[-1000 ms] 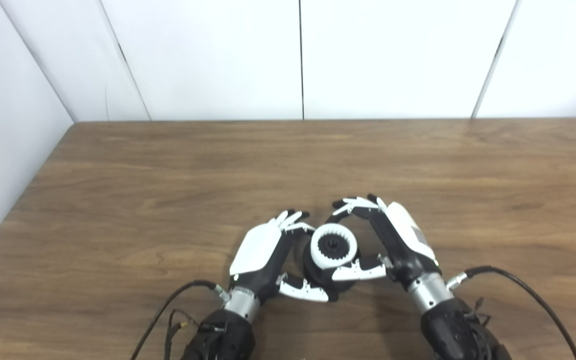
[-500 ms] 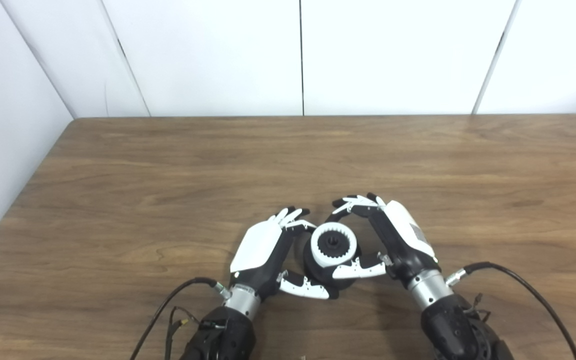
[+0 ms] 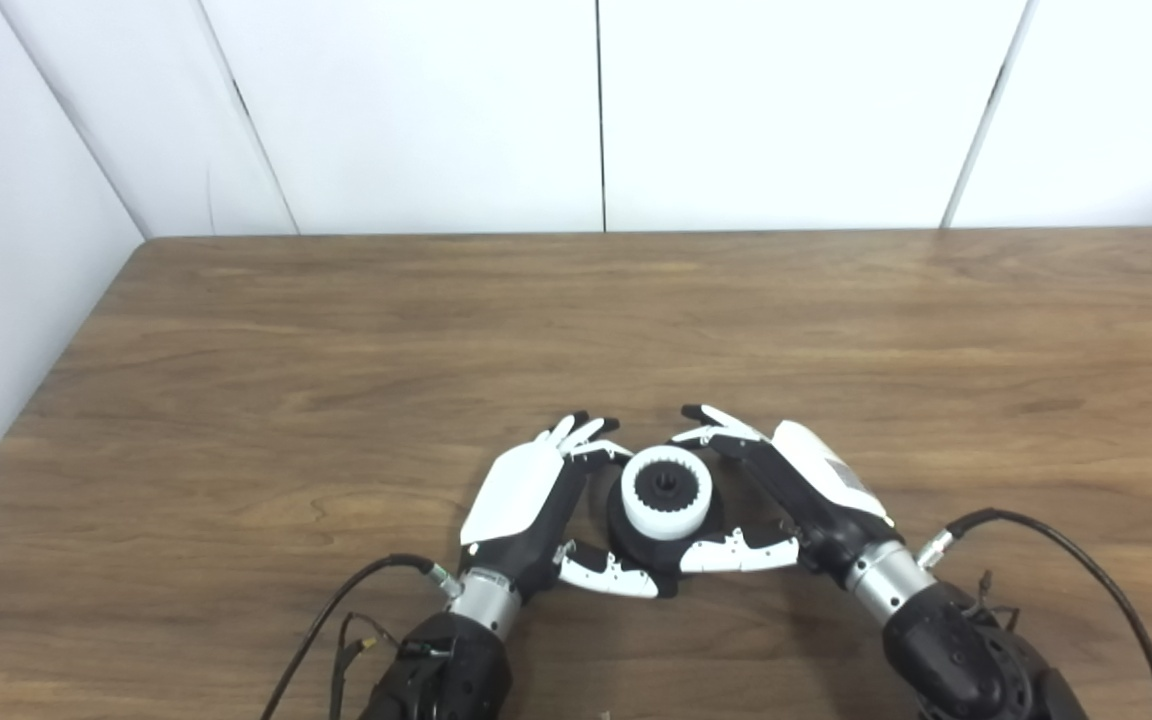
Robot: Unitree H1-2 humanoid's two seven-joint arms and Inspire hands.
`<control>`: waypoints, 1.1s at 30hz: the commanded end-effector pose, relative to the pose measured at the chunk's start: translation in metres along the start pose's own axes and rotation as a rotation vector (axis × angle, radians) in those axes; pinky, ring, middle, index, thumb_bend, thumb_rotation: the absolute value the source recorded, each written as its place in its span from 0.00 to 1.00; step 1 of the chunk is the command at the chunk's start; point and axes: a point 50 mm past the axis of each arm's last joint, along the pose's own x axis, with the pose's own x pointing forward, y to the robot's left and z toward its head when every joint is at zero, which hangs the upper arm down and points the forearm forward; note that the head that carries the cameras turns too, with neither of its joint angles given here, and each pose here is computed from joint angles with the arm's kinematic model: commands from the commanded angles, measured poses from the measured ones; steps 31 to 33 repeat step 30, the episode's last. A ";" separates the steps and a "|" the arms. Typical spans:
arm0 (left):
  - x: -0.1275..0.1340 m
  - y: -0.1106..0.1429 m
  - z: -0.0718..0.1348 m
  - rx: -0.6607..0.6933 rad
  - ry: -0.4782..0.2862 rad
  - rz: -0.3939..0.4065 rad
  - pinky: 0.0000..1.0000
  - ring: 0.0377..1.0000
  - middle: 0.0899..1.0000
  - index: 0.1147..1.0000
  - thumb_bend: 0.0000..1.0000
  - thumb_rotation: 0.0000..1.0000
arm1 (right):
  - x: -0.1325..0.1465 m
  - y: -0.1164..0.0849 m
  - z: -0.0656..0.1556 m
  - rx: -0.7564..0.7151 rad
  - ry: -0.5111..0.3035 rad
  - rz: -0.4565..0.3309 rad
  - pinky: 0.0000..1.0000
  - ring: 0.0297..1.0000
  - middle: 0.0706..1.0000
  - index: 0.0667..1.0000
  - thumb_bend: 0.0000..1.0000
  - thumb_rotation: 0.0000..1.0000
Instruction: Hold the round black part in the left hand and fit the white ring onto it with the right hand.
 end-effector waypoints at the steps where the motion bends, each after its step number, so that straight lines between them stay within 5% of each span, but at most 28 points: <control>1: 0.000 0.003 0.000 0.026 -0.003 -0.006 0.97 0.98 0.92 0.54 0.91 0.27 | -0.002 -0.008 -0.007 -0.026 0.020 0.029 0.89 0.96 0.96 0.92 0.97 0.54; 13: -0.002 0.005 -0.001 0.024 -0.005 -0.008 0.97 0.98 0.92 0.54 0.91 0.28 | -0.010 -0.023 -0.019 -0.029 -0.005 0.039 0.91 1.00 1.00 0.97 1.00 0.53; 33: -0.002 0.007 -0.005 0.024 -0.009 -0.010 0.96 0.98 0.92 0.54 0.91 0.27 | -0.023 -0.036 -0.038 -0.031 0.066 0.006 0.95 1.00 1.00 0.99 1.00 0.49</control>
